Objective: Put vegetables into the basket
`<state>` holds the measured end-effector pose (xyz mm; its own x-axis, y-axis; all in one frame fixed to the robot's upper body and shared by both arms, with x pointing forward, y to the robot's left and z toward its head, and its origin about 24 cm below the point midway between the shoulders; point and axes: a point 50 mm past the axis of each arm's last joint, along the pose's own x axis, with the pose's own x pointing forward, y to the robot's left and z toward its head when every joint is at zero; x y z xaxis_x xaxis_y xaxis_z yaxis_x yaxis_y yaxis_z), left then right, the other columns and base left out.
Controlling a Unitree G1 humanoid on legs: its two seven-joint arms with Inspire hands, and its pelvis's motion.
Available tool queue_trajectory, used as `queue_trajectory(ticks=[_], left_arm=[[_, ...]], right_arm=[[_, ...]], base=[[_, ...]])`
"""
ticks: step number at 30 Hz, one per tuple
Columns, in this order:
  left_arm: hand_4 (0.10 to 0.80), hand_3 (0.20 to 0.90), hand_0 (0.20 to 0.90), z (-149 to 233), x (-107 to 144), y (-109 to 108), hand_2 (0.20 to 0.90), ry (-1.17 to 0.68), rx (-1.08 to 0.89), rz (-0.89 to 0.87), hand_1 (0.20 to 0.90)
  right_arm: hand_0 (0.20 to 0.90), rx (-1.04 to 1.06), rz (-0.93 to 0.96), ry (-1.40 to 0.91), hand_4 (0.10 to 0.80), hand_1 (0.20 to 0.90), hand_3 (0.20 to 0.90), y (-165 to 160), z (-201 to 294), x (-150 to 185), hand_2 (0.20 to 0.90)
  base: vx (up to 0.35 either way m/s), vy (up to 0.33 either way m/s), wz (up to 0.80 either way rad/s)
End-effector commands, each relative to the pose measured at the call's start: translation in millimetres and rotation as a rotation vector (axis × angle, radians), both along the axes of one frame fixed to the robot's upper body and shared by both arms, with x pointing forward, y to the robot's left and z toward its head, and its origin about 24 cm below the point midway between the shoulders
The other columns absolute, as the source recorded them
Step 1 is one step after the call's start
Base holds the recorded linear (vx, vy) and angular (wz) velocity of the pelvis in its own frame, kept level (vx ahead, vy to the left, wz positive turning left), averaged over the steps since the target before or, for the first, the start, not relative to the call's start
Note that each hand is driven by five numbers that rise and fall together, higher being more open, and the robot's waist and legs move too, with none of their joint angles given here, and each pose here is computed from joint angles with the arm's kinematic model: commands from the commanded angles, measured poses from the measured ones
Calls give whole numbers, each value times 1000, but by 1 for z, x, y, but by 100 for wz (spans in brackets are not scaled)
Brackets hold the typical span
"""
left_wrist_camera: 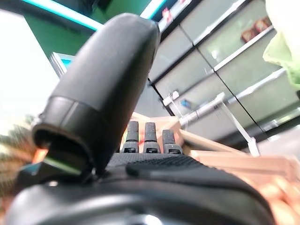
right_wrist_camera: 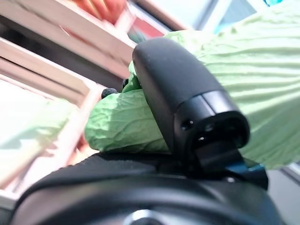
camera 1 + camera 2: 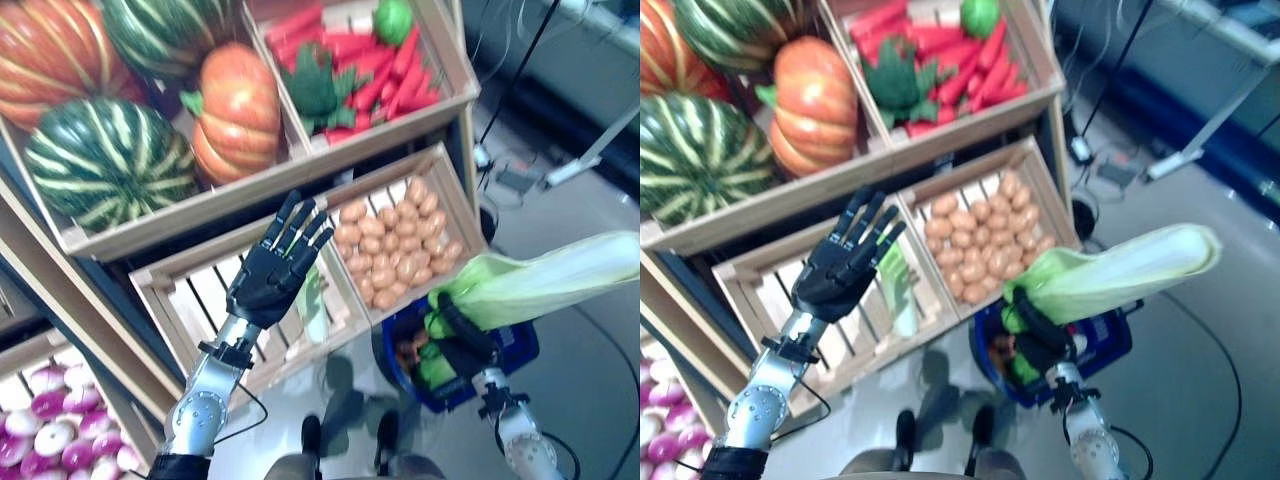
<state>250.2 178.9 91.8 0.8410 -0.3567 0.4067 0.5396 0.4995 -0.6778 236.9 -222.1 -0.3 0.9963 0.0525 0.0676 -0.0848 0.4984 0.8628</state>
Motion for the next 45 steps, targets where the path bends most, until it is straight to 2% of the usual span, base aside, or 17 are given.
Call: queue_trajectory(ticks=[1,8,18,23,24,29,31,45], left_arm=[[800,900,900,60,8,5,900,-327,-94,25,900],[800,900,900,71,8,-2,900,-416,-115,31,900],[800,900,900,81,19,-22,900,-436,-172,-10,900],[800,900,900,81,20,-27,900,-430,-186,-46,900],[800,900,900,81,22,-30,900,-412,-196,-62,900],[800,900,900,83,19,-39,900,-423,-193,-109,900],[800,900,900,81,19,-42,900,-432,-184,-114,900],[800,900,900,93,26,-53,900,-474,-175,-163,900]], right_arm=[[300,49,-219,-265,400,300,300,-29,62,27,300],[300,184,-394,-254,400,300,300,-43,75,39,300],[300,240,-467,-214,400,300,300,-52,92,70,300],[300,207,-434,-121,400,300,300,-54,89,80,300],[300,175,-387,-38,400,300,300,-52,82,84,300],[300,109,-297,-31,400,300,300,-47,88,94,300],[300,29,-235,36,400,300,300,-40,88,100,300],[300,-116,-207,259,400,300,300,-48,81,122,300]], base=[[-169,-22,-1],[-139,4,-3],[-66,17,6],[10,-10,7],[31,-47,6],[9,-71,5],[14,-61,10],[5,-27,2]])
